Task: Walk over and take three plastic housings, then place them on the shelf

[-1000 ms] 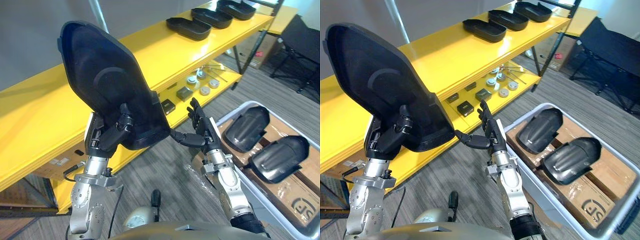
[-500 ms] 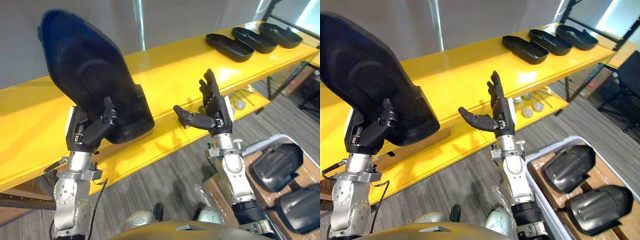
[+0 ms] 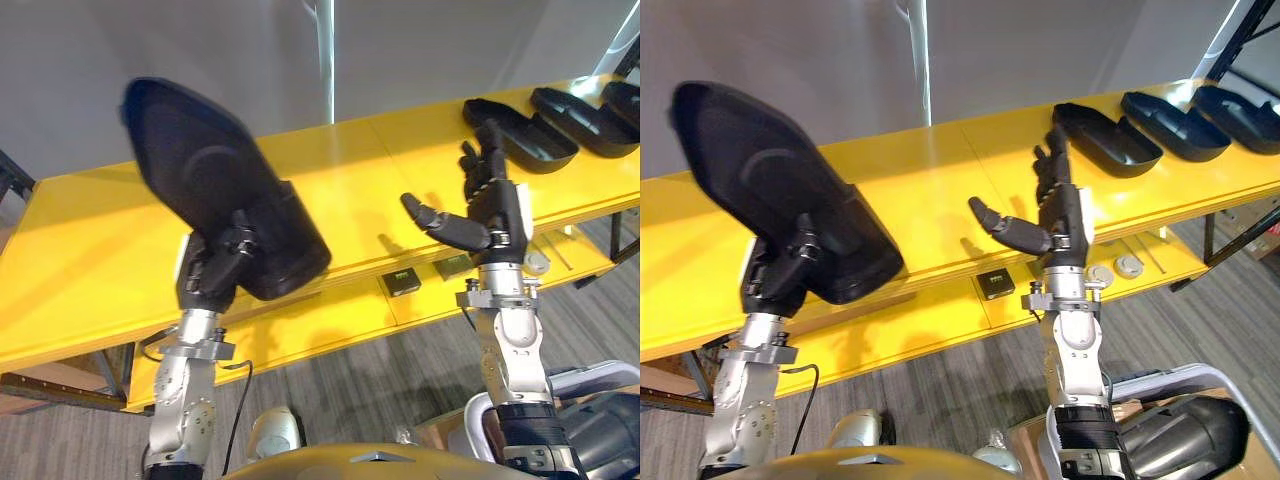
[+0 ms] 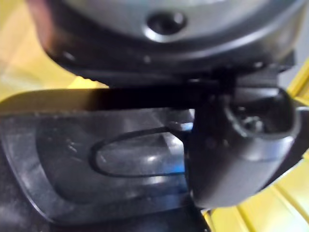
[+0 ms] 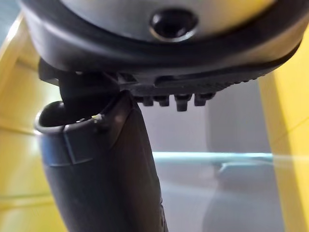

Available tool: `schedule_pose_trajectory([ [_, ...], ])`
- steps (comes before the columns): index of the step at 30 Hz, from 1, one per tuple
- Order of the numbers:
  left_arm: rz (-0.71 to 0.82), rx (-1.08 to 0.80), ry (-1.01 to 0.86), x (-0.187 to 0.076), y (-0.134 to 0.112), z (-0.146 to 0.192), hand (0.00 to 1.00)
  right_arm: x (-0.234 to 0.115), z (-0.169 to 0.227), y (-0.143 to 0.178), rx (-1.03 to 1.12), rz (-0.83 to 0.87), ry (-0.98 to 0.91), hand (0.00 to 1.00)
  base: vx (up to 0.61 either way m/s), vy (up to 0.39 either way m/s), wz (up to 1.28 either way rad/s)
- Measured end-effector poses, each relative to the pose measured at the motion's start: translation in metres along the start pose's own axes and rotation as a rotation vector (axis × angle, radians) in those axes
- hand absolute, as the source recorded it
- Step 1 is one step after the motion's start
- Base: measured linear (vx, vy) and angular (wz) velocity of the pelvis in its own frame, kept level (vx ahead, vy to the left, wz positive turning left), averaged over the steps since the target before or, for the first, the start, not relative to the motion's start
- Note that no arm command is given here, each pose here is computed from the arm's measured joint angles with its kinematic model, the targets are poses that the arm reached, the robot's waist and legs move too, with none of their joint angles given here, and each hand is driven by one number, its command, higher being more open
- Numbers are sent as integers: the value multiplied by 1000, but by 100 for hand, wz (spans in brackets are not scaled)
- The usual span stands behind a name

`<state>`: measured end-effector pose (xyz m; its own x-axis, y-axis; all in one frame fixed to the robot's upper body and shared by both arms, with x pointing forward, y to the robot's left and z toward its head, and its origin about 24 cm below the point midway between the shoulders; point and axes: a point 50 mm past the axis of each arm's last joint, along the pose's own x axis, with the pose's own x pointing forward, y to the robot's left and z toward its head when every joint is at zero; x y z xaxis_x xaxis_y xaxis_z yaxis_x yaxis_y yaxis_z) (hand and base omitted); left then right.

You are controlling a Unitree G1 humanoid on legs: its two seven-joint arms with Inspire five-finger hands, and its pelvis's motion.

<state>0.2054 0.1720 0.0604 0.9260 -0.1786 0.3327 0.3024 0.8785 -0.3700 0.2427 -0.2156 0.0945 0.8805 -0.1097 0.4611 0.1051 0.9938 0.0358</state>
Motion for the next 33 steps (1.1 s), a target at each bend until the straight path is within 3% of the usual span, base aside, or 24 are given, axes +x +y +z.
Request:
schedule_pose_trajectory([
  [8,-200,192,15,44,-6,21,0,-26,5,3,59,-56,24,100,105,112,-15],
  [11,-219,196,54,53,-13,18,0,-30,7,2,106,-69,24,100,4,8,-27],
  [16,-267,325,241,91,-22,-3,0,-36,2,0,165,-79,66,100,-32,19,-35],
  [22,-50,368,298,134,0,-5,0,-43,-1,6,178,-2,100,100,-64,9,-21],
  [28,194,317,280,140,23,-1,0,-53,-10,23,263,121,186,100,-55,-3,-5],
  [33,336,292,273,155,29,2,0,-55,-12,35,288,183,206,100,-45,1,4],
])
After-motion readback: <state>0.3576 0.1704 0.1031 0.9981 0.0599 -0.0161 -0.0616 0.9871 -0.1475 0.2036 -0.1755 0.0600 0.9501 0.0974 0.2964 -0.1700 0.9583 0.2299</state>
